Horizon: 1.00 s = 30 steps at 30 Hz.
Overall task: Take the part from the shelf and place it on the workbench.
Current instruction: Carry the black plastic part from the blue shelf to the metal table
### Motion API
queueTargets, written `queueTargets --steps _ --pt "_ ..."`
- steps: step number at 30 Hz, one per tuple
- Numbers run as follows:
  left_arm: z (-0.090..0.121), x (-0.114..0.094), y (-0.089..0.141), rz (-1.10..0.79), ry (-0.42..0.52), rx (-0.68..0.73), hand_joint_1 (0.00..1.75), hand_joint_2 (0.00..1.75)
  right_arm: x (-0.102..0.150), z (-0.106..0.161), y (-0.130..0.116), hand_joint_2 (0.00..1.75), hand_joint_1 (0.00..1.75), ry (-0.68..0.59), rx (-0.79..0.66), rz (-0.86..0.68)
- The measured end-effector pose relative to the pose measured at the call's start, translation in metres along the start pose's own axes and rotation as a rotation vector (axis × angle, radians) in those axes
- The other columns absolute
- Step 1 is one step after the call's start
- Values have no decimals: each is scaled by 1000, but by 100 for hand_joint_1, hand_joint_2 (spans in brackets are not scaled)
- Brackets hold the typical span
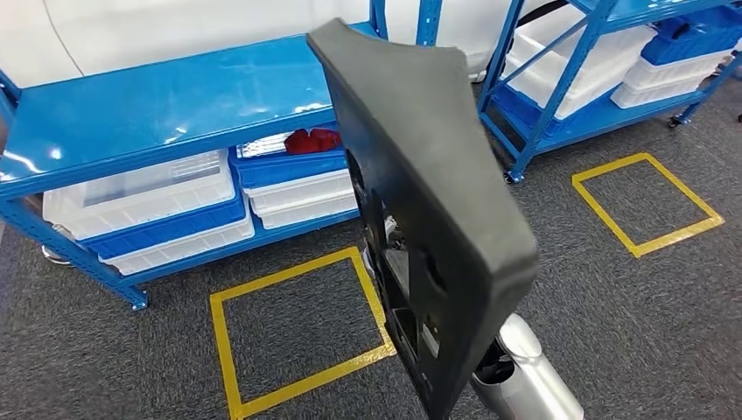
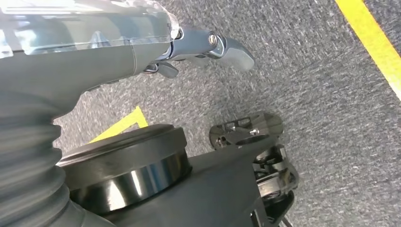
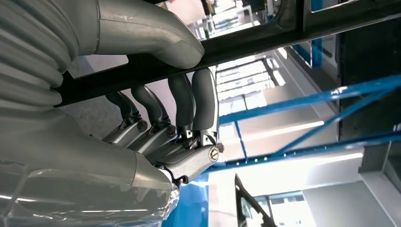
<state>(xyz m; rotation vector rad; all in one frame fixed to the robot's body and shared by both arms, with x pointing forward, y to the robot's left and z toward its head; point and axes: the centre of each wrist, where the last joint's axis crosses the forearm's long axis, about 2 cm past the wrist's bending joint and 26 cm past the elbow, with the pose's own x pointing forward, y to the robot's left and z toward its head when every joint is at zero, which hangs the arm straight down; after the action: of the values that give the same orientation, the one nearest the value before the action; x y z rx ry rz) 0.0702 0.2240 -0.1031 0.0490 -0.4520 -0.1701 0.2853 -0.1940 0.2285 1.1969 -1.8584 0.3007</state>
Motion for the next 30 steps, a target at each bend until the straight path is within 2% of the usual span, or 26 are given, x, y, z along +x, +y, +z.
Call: queueTargets --steps 12,30 --pt "1 -3 1 -2 4 8 0 175 1 -1 -3 175 164 -13 -21 -17" --pt "1 -3 1 8 17 22 0 175 10 -17 -11 175 164 -45 -28 -45"
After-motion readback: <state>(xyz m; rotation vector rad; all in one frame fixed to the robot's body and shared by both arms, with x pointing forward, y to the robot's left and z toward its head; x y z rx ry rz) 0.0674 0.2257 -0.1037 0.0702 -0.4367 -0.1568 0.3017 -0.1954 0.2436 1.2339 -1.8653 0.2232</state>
